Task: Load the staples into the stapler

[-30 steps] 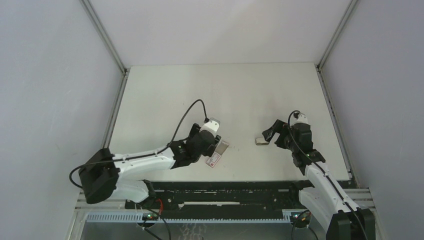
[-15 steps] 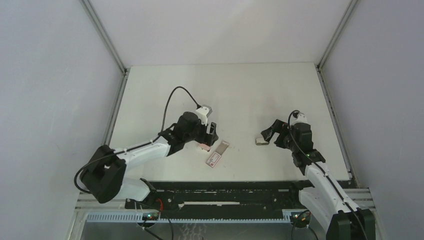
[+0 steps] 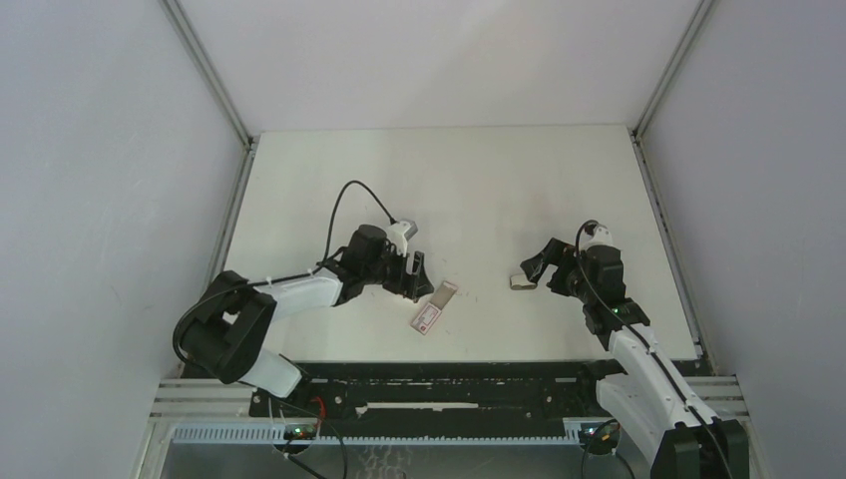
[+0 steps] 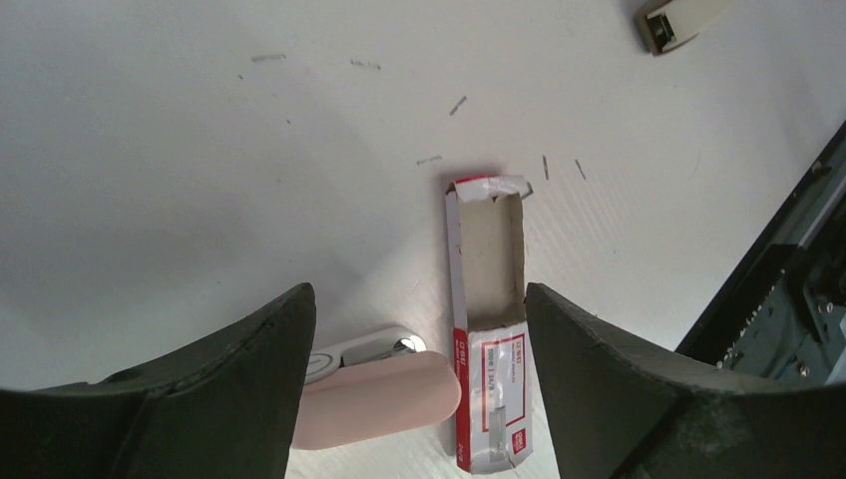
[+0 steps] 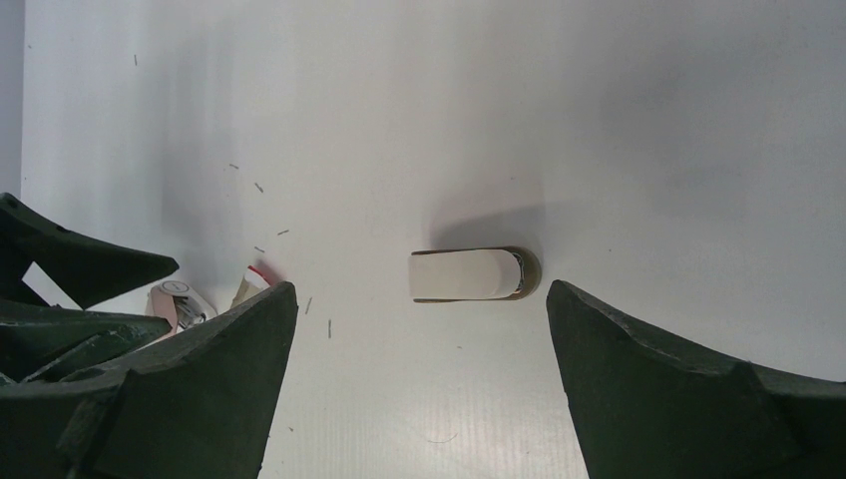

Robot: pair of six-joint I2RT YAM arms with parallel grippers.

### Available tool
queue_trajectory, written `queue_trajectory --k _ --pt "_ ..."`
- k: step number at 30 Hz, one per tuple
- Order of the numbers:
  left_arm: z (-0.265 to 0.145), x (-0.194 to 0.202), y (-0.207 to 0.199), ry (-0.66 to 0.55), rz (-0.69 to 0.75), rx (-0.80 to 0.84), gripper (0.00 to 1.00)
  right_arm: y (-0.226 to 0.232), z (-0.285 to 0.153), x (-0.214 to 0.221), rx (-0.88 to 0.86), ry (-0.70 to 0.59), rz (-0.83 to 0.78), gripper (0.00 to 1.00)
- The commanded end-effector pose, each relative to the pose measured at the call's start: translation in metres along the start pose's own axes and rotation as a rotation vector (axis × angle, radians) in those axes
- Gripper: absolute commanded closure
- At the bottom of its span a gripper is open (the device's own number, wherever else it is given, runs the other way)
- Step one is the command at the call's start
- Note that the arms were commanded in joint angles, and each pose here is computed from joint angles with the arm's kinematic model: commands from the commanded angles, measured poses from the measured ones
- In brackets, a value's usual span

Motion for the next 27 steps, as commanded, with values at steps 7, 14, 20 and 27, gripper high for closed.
queue_trajectory --k 7,14,20,27 --pt "-0.012 0.023 0.005 0.008 0.007 -0.015 0.20 0.005 -0.001 -0.007 -0.034 -0.037 -0.027 0.06" --pt "-0.022 0.036 0.007 -0.005 0.016 -0.030 0.20 0.005 0.000 -0.007 -0.038 -0.034 -0.025 0.06" --pt "-0.030 0.042 0.016 -0.011 0.062 -0.124 0.19 0.005 -0.001 -0.007 -0.039 -0.035 -0.025 0.06" --pt "-0.036 0.043 0.015 -0.024 0.131 -0.251 0.28 0.005 -0.001 -0.007 -0.035 -0.038 -0.025 0.06"
Point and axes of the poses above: each gripper's point midway between its finger pads, its own z axis out along the fingers, its own y axis along the line the jaws close on, x = y × z, the point moved 6 cm from there along -z, back along the fingers, and after that the axes turned 1 degree about z, right-handed, at the moved point
